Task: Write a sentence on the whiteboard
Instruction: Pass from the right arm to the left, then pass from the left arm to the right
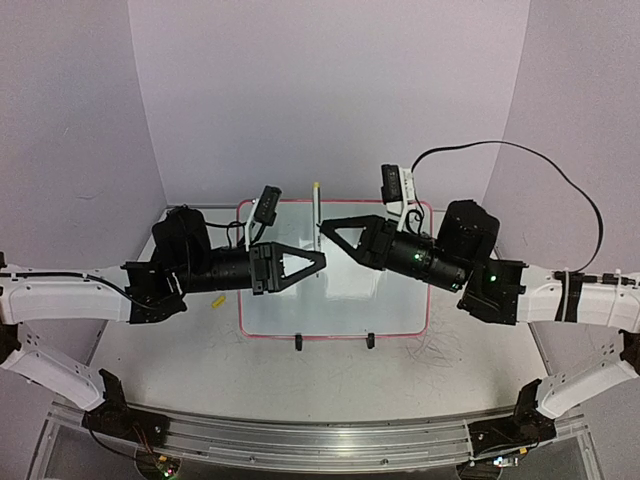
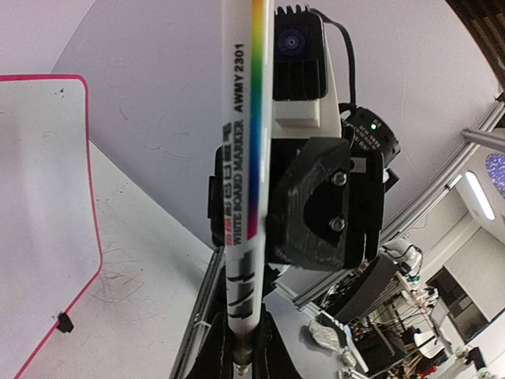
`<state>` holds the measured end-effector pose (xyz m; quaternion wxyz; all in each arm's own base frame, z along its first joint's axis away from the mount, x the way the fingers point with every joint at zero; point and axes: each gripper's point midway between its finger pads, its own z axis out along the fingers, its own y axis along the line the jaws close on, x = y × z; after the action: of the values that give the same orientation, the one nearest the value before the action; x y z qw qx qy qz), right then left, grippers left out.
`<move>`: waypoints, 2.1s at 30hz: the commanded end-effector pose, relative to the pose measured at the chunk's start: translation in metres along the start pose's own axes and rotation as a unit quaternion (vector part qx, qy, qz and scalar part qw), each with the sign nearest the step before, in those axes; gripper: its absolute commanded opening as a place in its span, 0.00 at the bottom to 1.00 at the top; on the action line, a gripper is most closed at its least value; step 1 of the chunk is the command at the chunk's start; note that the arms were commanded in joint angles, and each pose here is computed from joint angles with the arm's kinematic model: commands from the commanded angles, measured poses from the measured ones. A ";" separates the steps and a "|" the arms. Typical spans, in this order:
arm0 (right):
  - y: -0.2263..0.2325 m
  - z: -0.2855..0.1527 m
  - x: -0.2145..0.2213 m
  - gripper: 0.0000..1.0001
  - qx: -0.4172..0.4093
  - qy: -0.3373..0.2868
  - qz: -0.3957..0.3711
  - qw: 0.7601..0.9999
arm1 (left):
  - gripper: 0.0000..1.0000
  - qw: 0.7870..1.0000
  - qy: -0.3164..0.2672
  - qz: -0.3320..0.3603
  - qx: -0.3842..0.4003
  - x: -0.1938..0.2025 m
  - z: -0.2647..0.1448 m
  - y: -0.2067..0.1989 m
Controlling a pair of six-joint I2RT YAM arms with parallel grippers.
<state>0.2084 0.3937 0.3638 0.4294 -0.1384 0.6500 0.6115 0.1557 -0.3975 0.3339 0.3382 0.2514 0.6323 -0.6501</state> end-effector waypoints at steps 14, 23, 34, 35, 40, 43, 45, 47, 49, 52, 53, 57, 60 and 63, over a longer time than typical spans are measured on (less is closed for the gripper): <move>-0.037 -0.060 -0.011 0.74 0.043 0.293 0.009 0.955 | 0.00 0.945 0.237 0.183 -0.130 0.040 -0.019 0.031; -0.032 -0.048 0.012 0.72 -0.019 0.369 0.090 0.925 | 0.00 0.907 0.314 0.234 -0.153 0.062 -0.008 0.038; -0.061 -0.039 0.053 0.56 0.011 0.422 0.161 0.892 | 0.00 0.882 0.354 0.264 -0.167 0.073 -0.002 0.045; -0.061 -0.039 0.057 0.56 0.009 0.427 0.164 0.889 | 0.00 0.880 0.356 0.266 -0.169 0.074 -0.002 0.046; -0.058 -0.038 0.078 0.53 0.004 0.451 0.173 0.876 | 0.00 0.874 0.363 0.269 -0.179 0.077 -0.002 0.053; -0.054 -0.037 0.090 0.50 -0.003 0.463 0.174 0.869 | 0.00 0.874 0.365 0.264 -0.180 0.078 0.000 0.055; -0.053 -0.036 0.095 0.48 -0.004 0.468 0.172 0.867 | 0.00 0.874 0.367 0.263 -0.179 0.080 0.001 0.055; -0.052 -0.035 0.100 0.43 -0.003 0.473 0.167 0.865 | 0.00 0.875 0.366 0.262 -0.179 0.079 0.001 0.055; -0.052 -0.034 0.103 0.37 -0.004 0.475 0.164 0.864 | 0.00 0.875 0.362 0.264 -0.182 0.076 0.001 0.054; -0.055 -0.035 0.104 0.33 0.005 0.473 0.157 0.867 | 0.00 0.876 0.361 0.261 -0.187 0.076 0.000 0.055; -0.055 -0.035 0.105 0.32 0.006 0.473 0.157 0.867 | 0.00 0.876 0.361 0.260 -0.188 0.076 0.000 0.055; -0.056 -0.035 0.106 0.30 0.006 0.471 0.153 0.869 | 0.00 0.877 0.361 0.255 -0.189 0.077 0.000 0.056; -0.055 -0.035 0.109 0.26 0.003 0.473 0.153 0.868 | 0.00 0.877 0.360 0.257 -0.189 0.076 0.001 0.056; -0.055 -0.036 0.113 0.24 0.000 0.476 0.157 0.865 | 0.00 0.877 0.359 0.259 -0.188 0.074 0.002 0.055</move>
<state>0.1708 0.3833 0.2384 -0.0377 -0.2945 0.8003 0.5210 0.1446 -0.3987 0.2180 0.2574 0.5605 0.7418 -0.2630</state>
